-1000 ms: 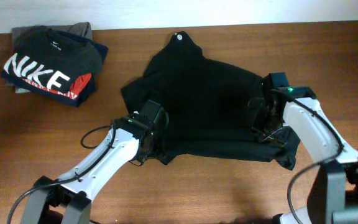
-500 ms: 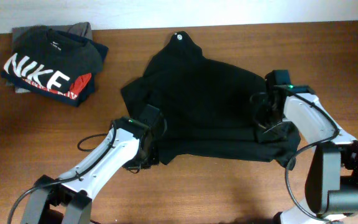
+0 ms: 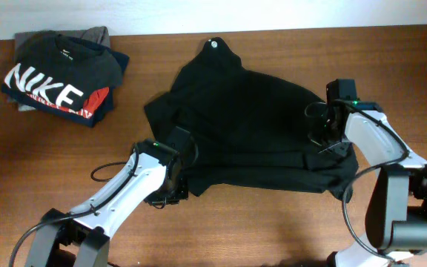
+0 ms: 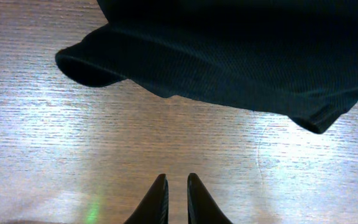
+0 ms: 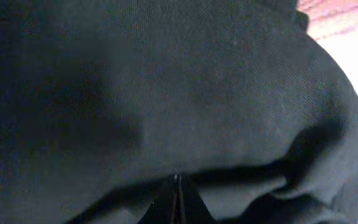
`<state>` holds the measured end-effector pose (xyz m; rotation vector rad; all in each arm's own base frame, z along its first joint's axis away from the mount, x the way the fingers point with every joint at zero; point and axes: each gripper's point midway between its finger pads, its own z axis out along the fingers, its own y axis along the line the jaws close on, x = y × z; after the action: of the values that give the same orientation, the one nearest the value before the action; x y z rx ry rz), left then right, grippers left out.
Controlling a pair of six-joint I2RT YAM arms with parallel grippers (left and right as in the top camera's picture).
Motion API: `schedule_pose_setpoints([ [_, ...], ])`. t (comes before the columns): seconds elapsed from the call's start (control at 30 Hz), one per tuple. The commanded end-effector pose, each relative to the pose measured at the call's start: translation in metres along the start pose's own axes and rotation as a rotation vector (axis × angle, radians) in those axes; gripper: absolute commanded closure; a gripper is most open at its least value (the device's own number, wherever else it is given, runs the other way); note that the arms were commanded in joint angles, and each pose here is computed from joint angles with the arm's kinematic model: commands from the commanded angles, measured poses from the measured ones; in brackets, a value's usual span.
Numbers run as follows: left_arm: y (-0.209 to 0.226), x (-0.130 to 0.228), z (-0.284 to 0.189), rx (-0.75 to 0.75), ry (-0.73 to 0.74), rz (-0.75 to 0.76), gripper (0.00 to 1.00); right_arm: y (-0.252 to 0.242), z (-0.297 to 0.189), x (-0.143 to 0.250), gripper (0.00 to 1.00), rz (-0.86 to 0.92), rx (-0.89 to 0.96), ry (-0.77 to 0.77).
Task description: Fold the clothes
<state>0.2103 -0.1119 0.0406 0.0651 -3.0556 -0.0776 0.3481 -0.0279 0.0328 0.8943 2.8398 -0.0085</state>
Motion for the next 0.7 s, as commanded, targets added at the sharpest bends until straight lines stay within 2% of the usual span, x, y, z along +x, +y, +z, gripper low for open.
schedule_pose_setpoints([
  [0.0,0.001,0.002,0.004,-0.003,0.019,0.002,0.87,-0.005,0.016,0.0,0.96,0.0,0.035,0.012],
  [0.27,0.001,0.002,0.004,-0.003,0.019,0.002,0.82,-0.005,0.037,-0.006,0.96,-0.008,0.04,0.011],
  [0.6,0.0,0.001,0.004,0.0,0.014,0.002,0.8,-0.05,0.058,-0.026,0.96,0.094,0.109,0.011],
  [0.67,0.0,0.0,0.004,0.002,0.011,0.002,0.73,-0.056,0.064,-0.033,0.96,0.105,0.103,-0.001],
])
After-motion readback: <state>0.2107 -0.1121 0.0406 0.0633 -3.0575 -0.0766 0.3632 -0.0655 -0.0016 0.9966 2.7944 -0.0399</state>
